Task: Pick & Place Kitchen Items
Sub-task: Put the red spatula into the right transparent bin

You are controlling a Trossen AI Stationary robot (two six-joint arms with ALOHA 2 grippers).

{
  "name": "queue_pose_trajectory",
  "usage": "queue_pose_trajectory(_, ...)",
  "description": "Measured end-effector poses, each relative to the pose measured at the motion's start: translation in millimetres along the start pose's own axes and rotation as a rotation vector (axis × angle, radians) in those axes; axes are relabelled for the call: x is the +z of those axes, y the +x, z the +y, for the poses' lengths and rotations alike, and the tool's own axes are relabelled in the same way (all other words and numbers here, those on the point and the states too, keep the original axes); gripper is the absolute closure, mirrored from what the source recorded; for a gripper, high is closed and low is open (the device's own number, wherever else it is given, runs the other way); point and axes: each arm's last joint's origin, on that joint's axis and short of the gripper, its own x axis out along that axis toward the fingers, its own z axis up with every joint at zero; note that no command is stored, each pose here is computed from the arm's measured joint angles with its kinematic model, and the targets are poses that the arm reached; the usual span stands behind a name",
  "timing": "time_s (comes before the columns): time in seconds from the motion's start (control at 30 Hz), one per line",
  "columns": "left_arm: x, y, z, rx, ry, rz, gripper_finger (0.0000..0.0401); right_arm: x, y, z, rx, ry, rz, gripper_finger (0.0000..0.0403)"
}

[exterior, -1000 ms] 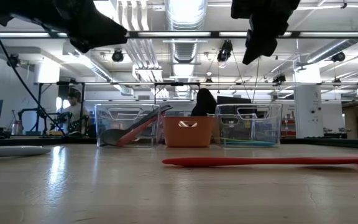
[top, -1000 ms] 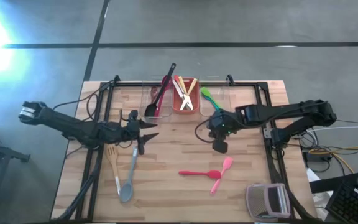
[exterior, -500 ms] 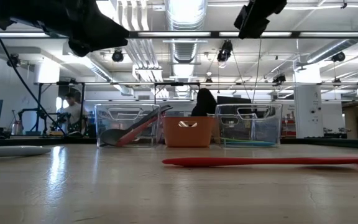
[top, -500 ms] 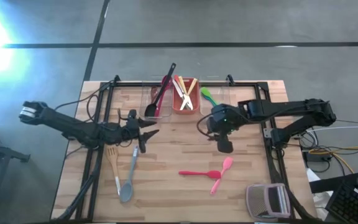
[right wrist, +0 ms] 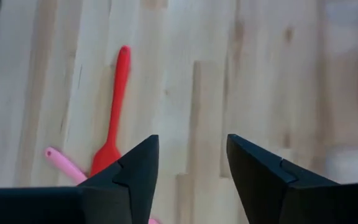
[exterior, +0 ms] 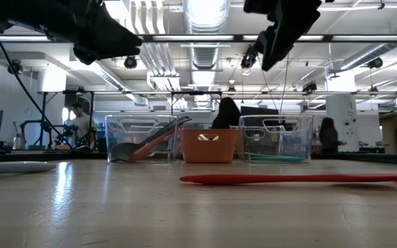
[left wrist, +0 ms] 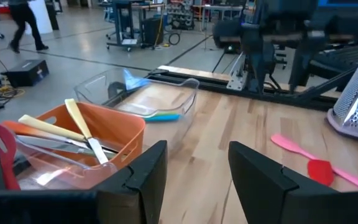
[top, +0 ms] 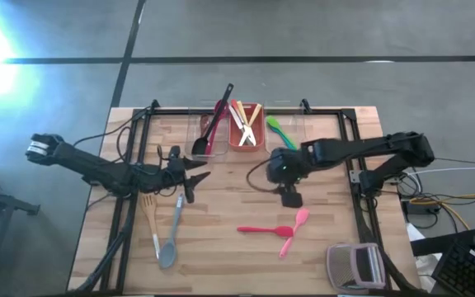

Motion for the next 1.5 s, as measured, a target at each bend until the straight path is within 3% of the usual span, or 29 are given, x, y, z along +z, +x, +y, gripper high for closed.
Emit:
queue_pose_trajectory(0.3,2.9,-9.1,5.7,0.002,0.035,0.017,0.0227,-1.8,43.7,15.0,0.011,0.153,0.143,0.0208)
queue_pose_trajectory(0.53,9.6,-21.2,11.3,-0.007,0.024,0.004,0.0227,-19.9,66.6,32.5,-0.036,0.369,0.243,0.0207)
queue_pose_trajectory(0.67,10.0,-23.5,12.8,-0.008,0.045,-0.004,0.0227,-30.7,71.1,35.5,-0.075,0.403,0.269,0.0206)
queue_pose_trajectory(0.87,23.9,-25.2,15.1,0.064,0.117,-0.139,0.0227,-25.5,63.8,29.5,0.025,0.447,0.265,0.0206)
queue_pose_trajectory(1.03,24.4,-24.4,17.0,0.091,0.157,-0.140,0.0227,-29.8,63.8,35.1,0.042,0.506,0.289,0.0206)
queue_pose_trajectory(1.2,18.1,-23.4,20.7,0.171,0.155,-0.087,0.0227,-33.5,69.7,41.0,0.012,0.514,0.299,0.0206)
queue_pose_trajectory(1.33,13.4,-22.9,21.3,0.175,0.169,-0.055,0.0227,-36.8,72.1,46.9,-0.112,0.492,0.246,0.0206)
queue_pose_trajectory(1.5,11.6,-22.6,21.3,0.173,0.157,-0.042,0.0227,-35.8,75.8,56.6,-0.125,0.529,0.175,0.0207)
